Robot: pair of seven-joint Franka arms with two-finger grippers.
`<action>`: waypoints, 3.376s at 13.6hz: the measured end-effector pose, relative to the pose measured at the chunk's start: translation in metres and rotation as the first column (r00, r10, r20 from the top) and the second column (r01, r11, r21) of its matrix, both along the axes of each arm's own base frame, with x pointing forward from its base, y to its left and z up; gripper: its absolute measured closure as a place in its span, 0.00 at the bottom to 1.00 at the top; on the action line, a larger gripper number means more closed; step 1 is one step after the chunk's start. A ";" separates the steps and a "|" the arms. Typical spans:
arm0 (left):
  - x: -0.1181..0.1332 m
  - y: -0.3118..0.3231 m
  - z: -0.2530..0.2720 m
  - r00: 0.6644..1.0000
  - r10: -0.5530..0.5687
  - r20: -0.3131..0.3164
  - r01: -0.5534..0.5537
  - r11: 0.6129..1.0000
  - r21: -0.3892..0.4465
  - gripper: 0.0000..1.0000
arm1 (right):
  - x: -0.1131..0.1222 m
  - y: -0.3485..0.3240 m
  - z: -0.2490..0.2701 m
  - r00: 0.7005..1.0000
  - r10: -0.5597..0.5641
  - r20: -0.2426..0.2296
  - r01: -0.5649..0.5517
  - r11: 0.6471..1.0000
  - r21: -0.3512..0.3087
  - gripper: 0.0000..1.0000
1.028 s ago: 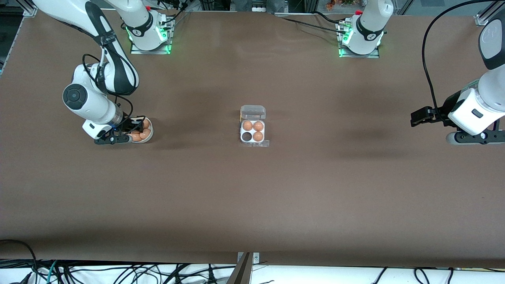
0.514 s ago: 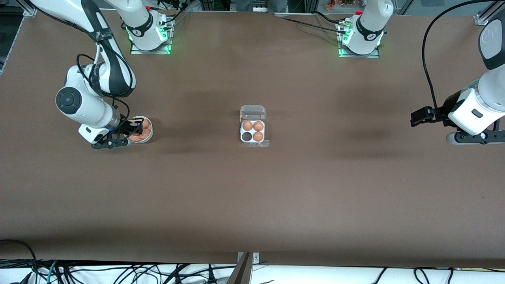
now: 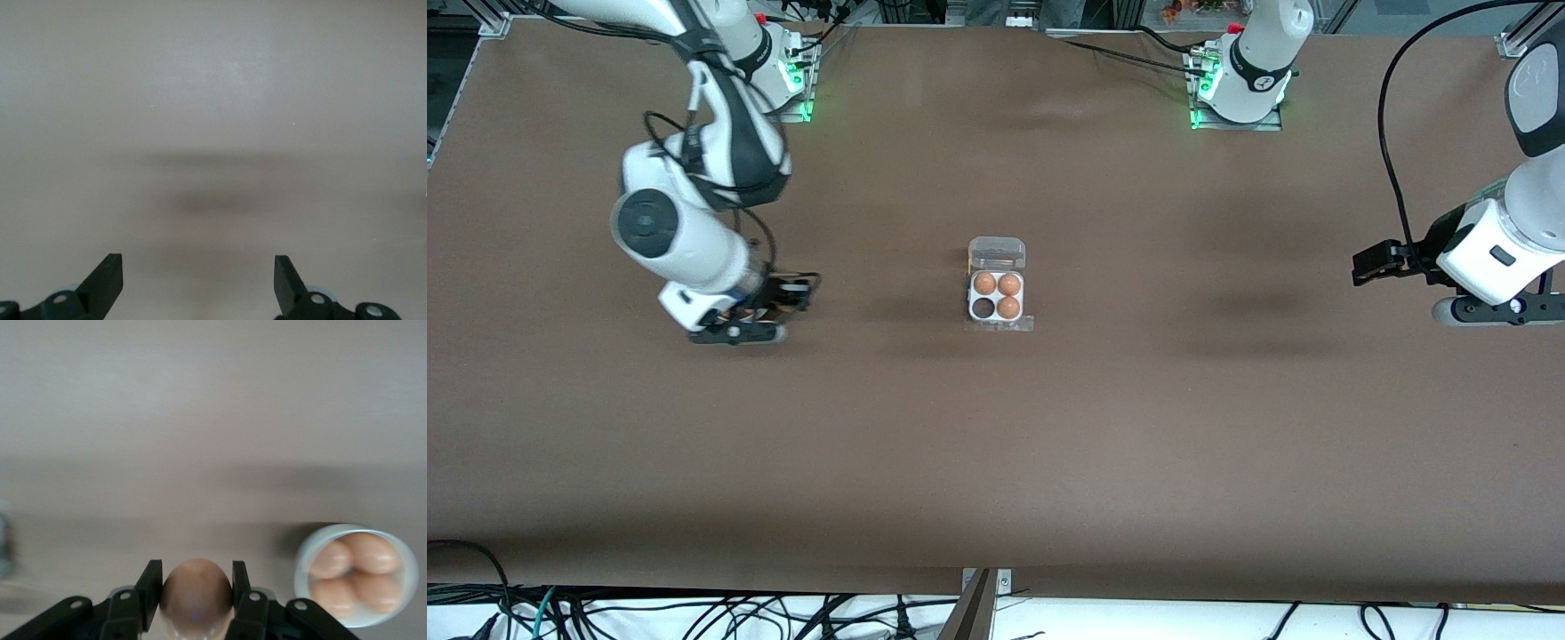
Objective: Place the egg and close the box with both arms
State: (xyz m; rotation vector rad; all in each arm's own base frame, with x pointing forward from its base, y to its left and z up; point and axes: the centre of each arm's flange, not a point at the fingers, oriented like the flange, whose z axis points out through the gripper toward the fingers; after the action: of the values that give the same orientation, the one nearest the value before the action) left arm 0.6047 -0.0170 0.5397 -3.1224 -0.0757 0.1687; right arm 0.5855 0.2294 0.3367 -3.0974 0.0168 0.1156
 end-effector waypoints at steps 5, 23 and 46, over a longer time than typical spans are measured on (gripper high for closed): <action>0.000 -0.001 0.000 1.000 -0.002 0.001 0.002 1.000 0.000 0.00 | 0.000 0.137 -0.026 0.982 -0.191 -0.014 0.191 0.981 0.031 0.52; 0.001 -0.001 0.003 1.000 -0.002 0.007 0.002 1.000 0.000 0.00 | -0.040 0.255 -0.103 0.971 -0.237 -0.027 0.238 0.969 0.060 0.52; -0.021 -0.126 -0.011 0.985 0.063 -0.162 -0.099 0.969 -0.225 0.56 | 0.080 -0.068 0.126 0.969 -0.229 0.091 0.229 0.973 0.005 0.00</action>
State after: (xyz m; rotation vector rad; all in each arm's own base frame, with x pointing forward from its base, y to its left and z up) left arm 0.5841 -0.1429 0.5288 -3.3260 -0.1955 0.4513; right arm 0.6656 0.1611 0.4622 -3.0741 0.3709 -0.0340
